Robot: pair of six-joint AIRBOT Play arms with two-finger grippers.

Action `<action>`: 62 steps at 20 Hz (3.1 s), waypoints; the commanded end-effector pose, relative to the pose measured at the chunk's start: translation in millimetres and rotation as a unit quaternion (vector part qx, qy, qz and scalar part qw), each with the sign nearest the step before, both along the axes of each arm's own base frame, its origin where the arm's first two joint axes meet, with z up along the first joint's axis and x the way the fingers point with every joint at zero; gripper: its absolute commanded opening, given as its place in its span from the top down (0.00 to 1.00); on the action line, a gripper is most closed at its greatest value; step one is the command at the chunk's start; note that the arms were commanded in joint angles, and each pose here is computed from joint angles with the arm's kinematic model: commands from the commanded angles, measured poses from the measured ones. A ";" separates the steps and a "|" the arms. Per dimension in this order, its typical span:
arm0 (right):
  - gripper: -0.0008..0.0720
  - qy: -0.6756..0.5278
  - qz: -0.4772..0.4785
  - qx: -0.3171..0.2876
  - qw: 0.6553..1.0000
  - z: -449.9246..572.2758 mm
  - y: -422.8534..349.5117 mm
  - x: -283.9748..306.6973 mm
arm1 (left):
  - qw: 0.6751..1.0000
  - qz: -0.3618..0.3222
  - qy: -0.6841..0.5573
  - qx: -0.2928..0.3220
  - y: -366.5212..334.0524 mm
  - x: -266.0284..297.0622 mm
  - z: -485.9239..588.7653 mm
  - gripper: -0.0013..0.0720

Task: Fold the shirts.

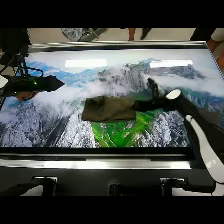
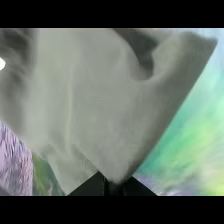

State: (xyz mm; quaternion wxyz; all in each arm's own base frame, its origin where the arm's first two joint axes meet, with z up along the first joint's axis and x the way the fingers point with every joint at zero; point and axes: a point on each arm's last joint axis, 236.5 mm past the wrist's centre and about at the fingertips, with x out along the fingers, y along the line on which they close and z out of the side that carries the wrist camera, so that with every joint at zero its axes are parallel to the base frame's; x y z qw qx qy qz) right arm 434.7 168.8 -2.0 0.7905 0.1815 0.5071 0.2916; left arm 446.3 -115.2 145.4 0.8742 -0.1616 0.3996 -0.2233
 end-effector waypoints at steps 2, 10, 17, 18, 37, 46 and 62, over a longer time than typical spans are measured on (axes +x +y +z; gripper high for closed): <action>0.93 -0.073 -0.029 -0.059 0.995 105.6 -91.2 13.9 | 1.000 0.001 -0.001 0.000 -0.1 0.5 0.2 0.95; 0.93 -0.087 -0.224 -0.112 0.964 178.7 -301.8 -31.6 | 1.000 0.000 0.000 0.000 -0.6 0.7 -1.0 0.95; 0.93 -0.143 -0.349 -0.088 0.922 218.7 -389.3 -55.8 | 1.000 0.000 0.002 0.000 -0.4 1.4 -2.9 0.95; 0.93 -0.140 -0.357 -0.094 0.919 221.7 -395.9 -66.4 | 1.000 0.000 0.002 0.000 -0.6 1.3 -2.9 0.95; 0.86 0.334 -0.340 -0.158 0.865 9.8 -381.7 -306.6 | 1.000 -0.001 0.003 0.000 -0.8 0.8 -2.9 0.95; 0.36 -0.156 -0.391 -0.419 0.805 266.7 -496.6 -144.0 | 0.983 0.084 -0.125 0.105 58.5 26.6 119.5 0.95; 0.14 0.096 0.200 -0.268 0.937 -2.0 -64.3 -110.7 | 0.920 0.100 0.312 0.214 80.2 -159.4 -150.5 0.07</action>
